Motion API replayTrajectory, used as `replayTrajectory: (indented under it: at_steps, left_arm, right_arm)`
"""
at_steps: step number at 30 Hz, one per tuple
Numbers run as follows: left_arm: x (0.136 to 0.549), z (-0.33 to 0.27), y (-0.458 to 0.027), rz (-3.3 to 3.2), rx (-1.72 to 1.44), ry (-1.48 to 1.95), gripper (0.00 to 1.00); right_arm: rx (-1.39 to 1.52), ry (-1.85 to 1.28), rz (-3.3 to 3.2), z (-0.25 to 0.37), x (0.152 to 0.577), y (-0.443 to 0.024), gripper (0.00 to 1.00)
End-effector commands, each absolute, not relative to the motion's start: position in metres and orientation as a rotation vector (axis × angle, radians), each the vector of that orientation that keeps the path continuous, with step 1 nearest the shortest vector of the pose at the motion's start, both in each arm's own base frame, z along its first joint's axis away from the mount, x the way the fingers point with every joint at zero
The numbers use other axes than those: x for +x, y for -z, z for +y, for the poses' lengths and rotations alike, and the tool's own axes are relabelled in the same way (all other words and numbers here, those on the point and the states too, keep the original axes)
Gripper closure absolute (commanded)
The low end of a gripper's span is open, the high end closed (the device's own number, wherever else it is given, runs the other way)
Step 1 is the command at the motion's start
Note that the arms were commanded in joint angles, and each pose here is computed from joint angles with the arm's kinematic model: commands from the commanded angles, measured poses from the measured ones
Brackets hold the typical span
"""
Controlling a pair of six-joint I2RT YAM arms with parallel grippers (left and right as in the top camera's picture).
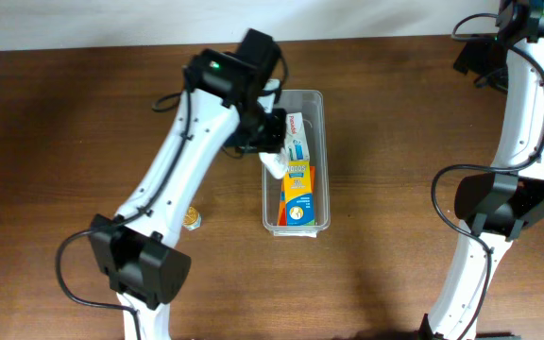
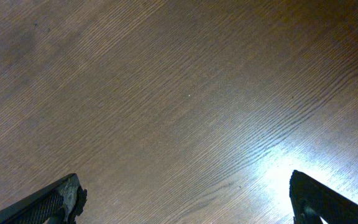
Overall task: Pack container
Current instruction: 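Lift the spray bottle and carry it right over the container, then lower the spray bottle into the container beside the yellow box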
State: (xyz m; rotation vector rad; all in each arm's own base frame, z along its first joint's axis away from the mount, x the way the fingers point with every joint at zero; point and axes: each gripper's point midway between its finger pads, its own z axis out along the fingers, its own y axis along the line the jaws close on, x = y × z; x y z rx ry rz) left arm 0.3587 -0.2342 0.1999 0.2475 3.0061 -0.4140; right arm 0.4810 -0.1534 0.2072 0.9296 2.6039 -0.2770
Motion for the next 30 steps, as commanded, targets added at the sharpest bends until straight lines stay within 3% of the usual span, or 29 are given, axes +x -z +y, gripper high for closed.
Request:
replayTrajectory:
  at_steps: [1, 30]
  left_arm:
    - [0.354, -0.250, -0.204, 2.993, 0.170, 0.372, 0.75]
    - [0.345, -0.238, -0.184, 3.048, 0.093, 0.134, 0.75]
  right_arm:
    - [0.937, 0.299, 2.585, -0.157, 0.483, -0.209, 0.02]
    - [0.937, 0.298, 2.586, -0.157, 0.483, -0.209, 0.01]
